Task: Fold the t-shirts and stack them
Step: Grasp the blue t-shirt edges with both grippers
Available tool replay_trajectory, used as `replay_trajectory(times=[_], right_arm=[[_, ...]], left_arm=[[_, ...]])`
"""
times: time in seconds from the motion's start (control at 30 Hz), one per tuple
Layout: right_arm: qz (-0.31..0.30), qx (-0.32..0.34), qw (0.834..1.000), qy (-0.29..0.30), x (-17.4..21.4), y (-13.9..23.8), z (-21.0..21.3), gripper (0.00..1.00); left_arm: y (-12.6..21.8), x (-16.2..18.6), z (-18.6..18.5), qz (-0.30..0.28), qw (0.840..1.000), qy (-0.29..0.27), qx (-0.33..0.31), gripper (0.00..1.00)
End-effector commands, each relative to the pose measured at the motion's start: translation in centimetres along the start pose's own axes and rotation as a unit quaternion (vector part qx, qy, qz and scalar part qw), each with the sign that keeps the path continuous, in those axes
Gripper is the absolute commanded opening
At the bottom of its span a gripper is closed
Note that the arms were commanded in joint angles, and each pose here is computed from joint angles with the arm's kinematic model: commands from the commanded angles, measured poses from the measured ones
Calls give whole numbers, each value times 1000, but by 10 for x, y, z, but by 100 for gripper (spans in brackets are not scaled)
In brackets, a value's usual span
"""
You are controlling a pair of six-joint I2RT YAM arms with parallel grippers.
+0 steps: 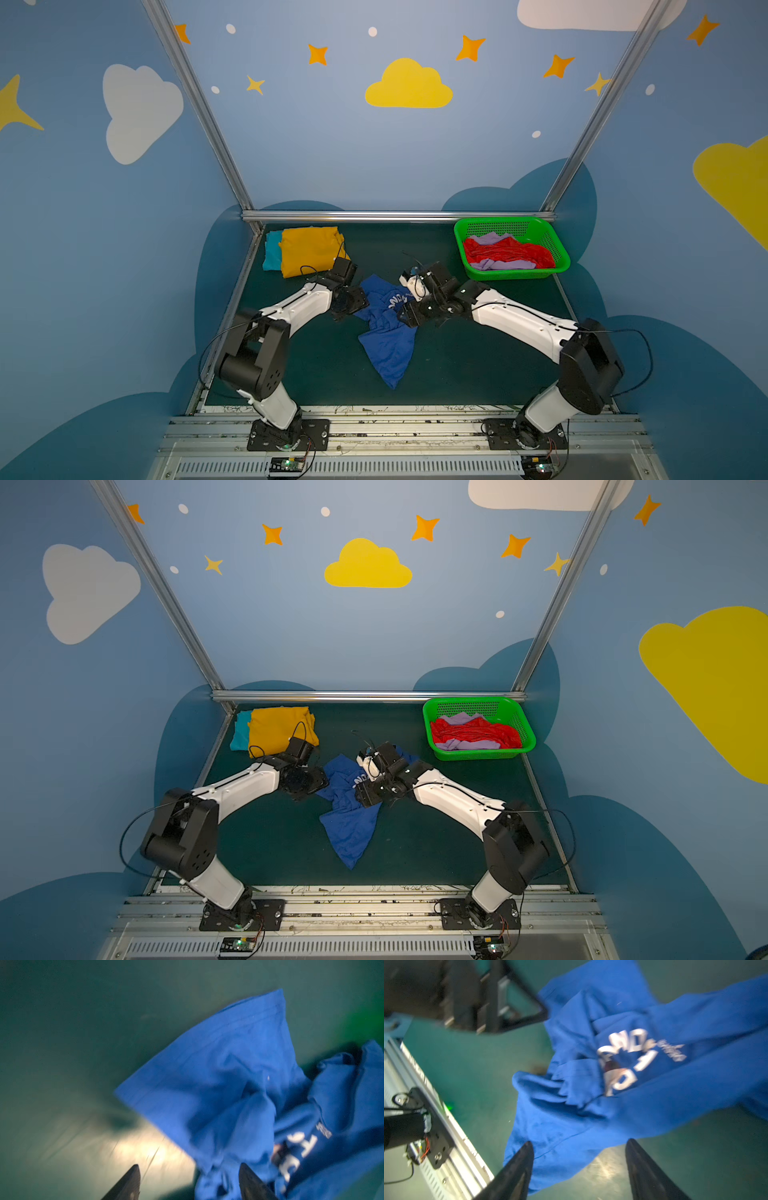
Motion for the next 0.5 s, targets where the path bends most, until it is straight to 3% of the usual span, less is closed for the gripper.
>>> replay_trajectory(times=[0.0,0.03,0.2,0.27,0.3,0.33,0.37,0.43,0.47], right_arm=[[45,-19,998,-41,8,-20,16,77],[61,-16,997,-46,10,-28,16,81],[108,-10,993,-55,15,-63,17,80],[116,-15,991,-57,15,-74,18,62],[120,-16,991,-61,16,-78,17,48],[124,-16,990,-66,17,-81,16,27],[127,-15,989,-70,18,-82,15,14],[126,-8,989,-77,17,-77,9,0],[123,-4,989,-79,16,-71,6,0]], left_arm=[[-25,-10,3,10,1000,8,-8,73],[-32,-13,4,13,1000,13,-9,72],[-53,-21,12,29,999,30,-24,65],[-56,-24,14,29,999,32,-26,53],[-58,-24,15,30,999,34,-29,48],[-59,-25,16,32,998,35,-29,42],[-62,-26,17,35,998,37,-30,37],[-65,-27,19,41,998,41,-30,22],[-66,-28,20,45,998,43,-29,13]])
Point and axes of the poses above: each gripper's point midway between its finger pads, its own y axis back along the fingers, its own z axis along the line the jaws close on, x = y × z, the point moved 4 cm from there along y, back along the fingers, and after that the axes turned 2 degrees about -y, right-handed, at the moved point
